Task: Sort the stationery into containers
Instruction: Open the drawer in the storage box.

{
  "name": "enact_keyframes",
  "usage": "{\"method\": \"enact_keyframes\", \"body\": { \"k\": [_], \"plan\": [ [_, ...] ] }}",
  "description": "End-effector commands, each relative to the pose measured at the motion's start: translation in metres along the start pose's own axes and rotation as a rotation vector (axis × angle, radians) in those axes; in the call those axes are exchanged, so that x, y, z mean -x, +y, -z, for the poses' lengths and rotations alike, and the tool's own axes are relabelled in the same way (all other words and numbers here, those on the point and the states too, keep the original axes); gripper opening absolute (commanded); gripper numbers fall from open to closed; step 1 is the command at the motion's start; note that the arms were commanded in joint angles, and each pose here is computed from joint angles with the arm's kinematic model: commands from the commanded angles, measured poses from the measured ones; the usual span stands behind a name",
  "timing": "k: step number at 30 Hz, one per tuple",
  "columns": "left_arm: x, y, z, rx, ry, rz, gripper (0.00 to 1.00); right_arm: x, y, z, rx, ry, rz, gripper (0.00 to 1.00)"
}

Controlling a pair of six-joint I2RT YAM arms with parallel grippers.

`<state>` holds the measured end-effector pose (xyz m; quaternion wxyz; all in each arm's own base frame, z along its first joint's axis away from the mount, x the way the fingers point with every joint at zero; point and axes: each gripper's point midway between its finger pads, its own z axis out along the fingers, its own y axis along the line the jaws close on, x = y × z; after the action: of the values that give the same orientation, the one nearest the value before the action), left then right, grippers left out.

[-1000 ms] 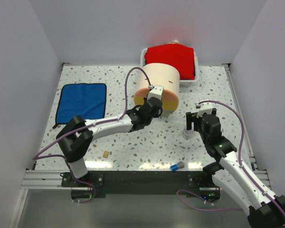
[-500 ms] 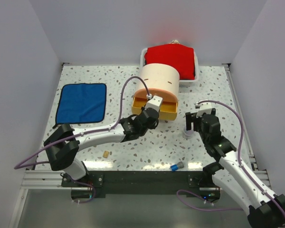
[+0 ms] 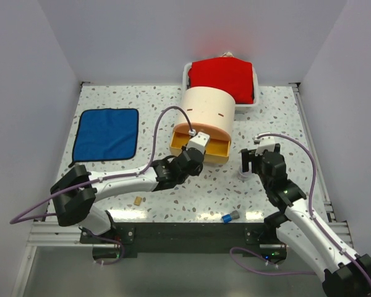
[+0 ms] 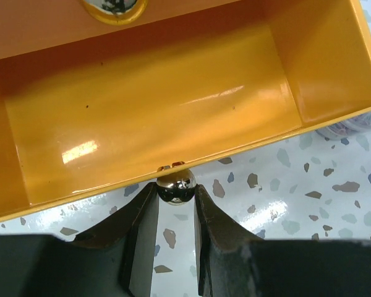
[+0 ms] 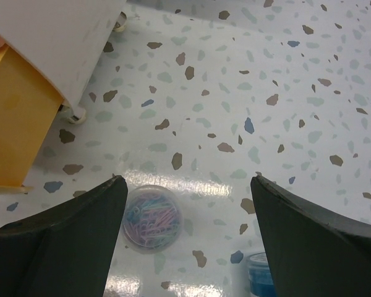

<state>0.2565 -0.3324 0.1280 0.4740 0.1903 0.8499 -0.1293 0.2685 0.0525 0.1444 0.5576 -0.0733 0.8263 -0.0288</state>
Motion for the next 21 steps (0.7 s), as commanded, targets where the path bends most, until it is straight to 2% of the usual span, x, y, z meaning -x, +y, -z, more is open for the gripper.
{"method": "enact_keyframes", "body": {
  "k": [1, 16, 21],
  "plan": [
    [-0.01, -0.02, 0.013, -0.07, 0.033, 0.003, 0.0, 0.016, 0.0, -0.002, 0.004, -0.073, -0.028, 0.85],
    [0.029, -0.015, 0.013, -0.03, -0.073, -0.062, 0.0, 0.013, -0.002, -0.004, -0.007, -0.069, -0.032, 0.85],
    [0.039, -0.002, 0.008, 0.002, -0.091, -0.064, 0.0, 0.012, -0.002, -0.005, -0.005, -0.066, -0.032, 0.85]
  ]
}}
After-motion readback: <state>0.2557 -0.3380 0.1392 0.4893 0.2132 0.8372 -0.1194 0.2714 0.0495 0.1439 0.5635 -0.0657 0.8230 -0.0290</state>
